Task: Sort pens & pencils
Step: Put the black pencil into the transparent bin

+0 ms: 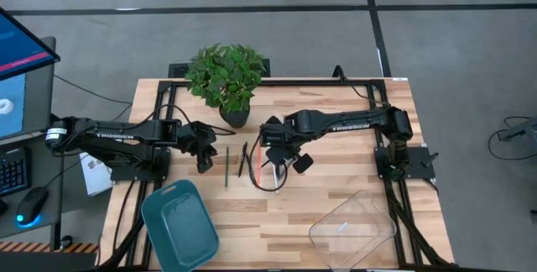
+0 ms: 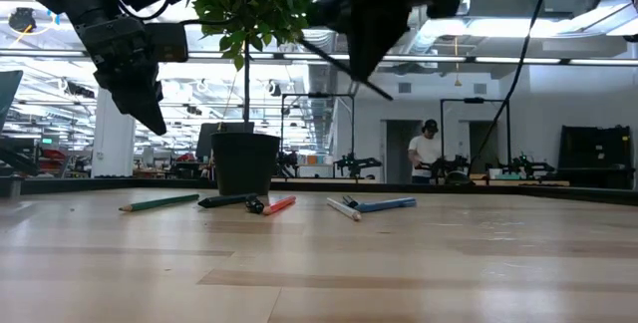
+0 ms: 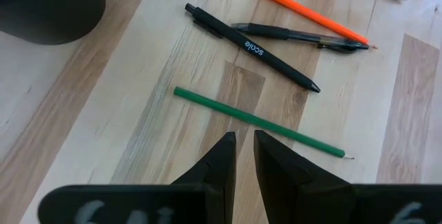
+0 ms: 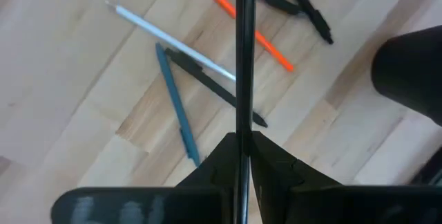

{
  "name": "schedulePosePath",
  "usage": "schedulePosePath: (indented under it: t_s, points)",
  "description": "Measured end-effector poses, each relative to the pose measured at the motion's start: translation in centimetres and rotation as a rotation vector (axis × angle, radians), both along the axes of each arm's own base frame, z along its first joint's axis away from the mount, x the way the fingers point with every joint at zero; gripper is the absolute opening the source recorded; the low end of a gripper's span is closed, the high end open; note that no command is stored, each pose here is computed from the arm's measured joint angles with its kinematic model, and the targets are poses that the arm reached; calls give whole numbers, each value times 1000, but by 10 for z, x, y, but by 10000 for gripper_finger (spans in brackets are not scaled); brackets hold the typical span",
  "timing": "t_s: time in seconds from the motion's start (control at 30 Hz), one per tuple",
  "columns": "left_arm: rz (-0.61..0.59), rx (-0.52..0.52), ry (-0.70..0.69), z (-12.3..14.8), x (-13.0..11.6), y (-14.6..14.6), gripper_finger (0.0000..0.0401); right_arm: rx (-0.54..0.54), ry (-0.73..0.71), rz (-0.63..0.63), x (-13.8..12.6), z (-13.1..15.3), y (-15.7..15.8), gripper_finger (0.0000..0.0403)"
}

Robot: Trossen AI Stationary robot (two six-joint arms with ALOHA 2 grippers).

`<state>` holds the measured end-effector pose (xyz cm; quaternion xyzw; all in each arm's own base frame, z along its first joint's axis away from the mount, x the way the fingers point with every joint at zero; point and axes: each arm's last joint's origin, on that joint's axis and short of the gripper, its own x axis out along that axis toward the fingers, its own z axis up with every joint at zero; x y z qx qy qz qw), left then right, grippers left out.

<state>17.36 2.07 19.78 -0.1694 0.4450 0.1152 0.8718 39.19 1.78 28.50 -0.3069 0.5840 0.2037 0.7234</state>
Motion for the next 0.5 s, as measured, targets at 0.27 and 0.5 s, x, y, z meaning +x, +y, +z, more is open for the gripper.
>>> schedulePosePath:
  t_s: [0.27,0.5]
  points:
    - [1,0,-3,0,0,0,43,15,16,-30,-8,27,16,56]
    - [1,0,-4,0,0,0,43,19,25,-24,-13,33,33,56]
